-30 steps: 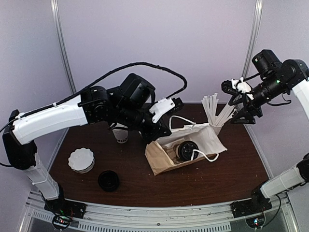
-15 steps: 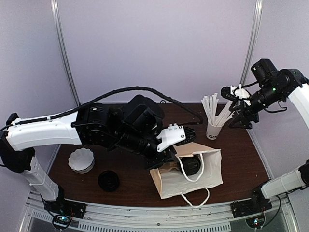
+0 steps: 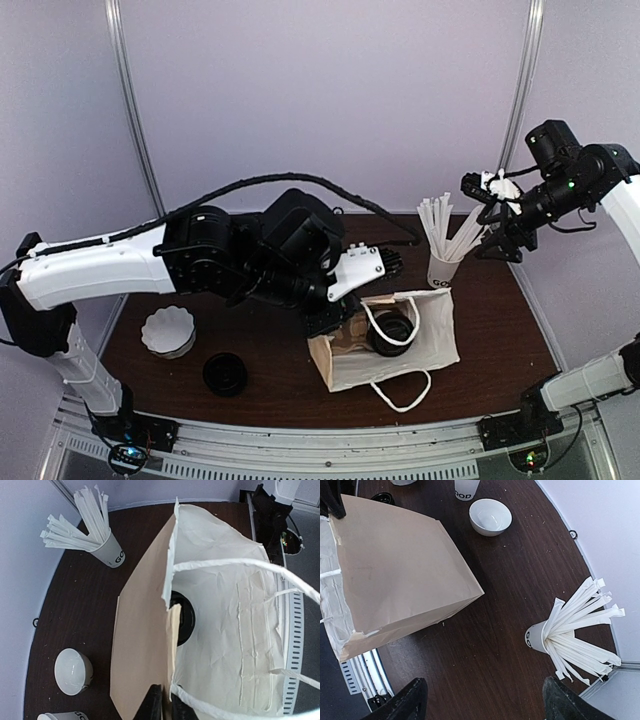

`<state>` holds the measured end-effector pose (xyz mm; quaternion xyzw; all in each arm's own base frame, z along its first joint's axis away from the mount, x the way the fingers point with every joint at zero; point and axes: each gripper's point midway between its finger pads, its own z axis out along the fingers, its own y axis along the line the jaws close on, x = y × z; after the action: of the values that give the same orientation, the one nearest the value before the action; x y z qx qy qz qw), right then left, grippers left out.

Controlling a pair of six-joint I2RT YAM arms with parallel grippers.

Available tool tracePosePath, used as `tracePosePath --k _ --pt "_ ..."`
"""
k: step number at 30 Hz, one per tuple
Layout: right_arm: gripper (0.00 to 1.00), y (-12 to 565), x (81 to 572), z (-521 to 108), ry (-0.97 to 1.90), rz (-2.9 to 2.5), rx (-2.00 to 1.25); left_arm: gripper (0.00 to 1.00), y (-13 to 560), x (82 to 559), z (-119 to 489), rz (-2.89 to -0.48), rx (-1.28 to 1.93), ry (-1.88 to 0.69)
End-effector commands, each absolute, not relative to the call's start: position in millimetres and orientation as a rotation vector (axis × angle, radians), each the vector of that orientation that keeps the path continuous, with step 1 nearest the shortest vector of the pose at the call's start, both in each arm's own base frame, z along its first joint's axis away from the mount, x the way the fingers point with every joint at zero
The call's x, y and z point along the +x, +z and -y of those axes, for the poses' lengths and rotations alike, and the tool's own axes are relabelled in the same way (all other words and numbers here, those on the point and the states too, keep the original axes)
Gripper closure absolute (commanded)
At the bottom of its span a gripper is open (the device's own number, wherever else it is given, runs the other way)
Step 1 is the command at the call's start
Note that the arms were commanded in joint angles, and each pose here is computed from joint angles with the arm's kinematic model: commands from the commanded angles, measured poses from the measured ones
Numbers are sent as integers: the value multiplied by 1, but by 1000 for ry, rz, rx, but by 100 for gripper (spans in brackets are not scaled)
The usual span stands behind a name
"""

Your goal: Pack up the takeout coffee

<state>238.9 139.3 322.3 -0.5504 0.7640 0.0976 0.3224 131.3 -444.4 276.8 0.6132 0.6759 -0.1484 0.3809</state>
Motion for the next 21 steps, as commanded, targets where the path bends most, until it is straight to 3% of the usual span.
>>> tracePosePath --k 1,3,7,21 --pt "17 325 245 -142 278 -2000 -1400 94 291 166 443 -1802 1428 -382" --pt "18 325 247 -144 288 -2000 -1392 100 291 176 445 -1826 1417 -418" --pt "18 325 247 -144 291 -1999 -1391 100 292 188 445 -1907 1362 -560" --pt "18 323 249 -146 305 -2005 -1383 100 316 158 436 -2144 1274 -1028"
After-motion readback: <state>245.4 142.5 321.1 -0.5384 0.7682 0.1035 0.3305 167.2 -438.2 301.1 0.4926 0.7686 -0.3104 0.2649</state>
